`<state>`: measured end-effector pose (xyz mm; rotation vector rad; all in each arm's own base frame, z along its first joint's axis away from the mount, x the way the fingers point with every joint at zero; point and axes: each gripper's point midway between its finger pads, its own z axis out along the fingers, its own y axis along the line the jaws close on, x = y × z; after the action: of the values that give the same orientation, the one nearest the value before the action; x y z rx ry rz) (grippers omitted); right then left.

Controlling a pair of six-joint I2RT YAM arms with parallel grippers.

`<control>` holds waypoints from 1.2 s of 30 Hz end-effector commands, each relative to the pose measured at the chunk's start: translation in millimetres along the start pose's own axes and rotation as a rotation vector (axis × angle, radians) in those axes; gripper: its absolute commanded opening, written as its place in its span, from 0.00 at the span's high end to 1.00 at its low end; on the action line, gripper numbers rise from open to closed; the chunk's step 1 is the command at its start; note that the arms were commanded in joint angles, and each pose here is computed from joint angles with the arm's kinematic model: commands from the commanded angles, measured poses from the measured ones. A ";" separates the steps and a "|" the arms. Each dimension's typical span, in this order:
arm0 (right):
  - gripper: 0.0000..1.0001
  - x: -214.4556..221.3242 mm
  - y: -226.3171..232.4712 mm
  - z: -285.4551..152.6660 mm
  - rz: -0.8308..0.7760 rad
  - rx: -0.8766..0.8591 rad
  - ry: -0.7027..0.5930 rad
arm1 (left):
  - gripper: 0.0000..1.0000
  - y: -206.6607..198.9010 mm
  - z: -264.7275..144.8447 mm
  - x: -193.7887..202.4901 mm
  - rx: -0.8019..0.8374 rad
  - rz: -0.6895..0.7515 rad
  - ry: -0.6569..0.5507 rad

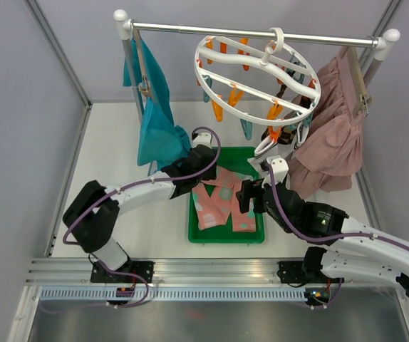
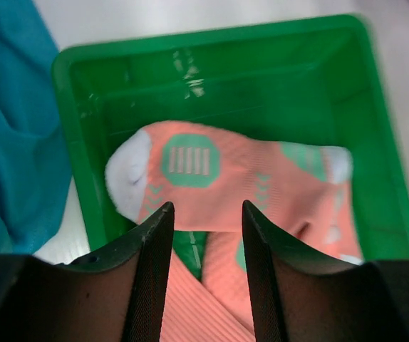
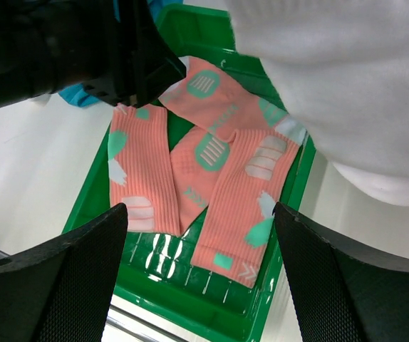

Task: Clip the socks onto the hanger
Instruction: Pick up the sock from the bin.

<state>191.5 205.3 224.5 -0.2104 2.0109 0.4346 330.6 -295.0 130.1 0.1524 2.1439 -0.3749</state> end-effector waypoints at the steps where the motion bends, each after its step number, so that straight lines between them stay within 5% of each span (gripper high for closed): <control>1: 0.11 -3.2 2.9 6.0 0.028 0.009 -0.023 | 0.52 -3.9 20.3 -14.8 -0.028 -0.083 -0.012; 27: 0.08 -9.8 9.4 15.1 -0.086 0.016 -0.016 | 0.52 60.7 96.4 28.3 -0.422 -0.056 0.127; 30: 0.08 -9.2 9.6 16.0 -0.075 0.017 -0.016 | 0.58 57.9 97.8 32.9 -0.391 -0.052 0.139; 36: 0.09 -10.6 11.3 16.9 -0.062 0.017 -0.019 | 0.97 44.0 87.3 21.7 -0.284 -0.045 0.127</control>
<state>200.5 213.3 204.7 -0.3123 2.0359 0.3171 397.0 -272.9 32.1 -0.0543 2.3411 0.0216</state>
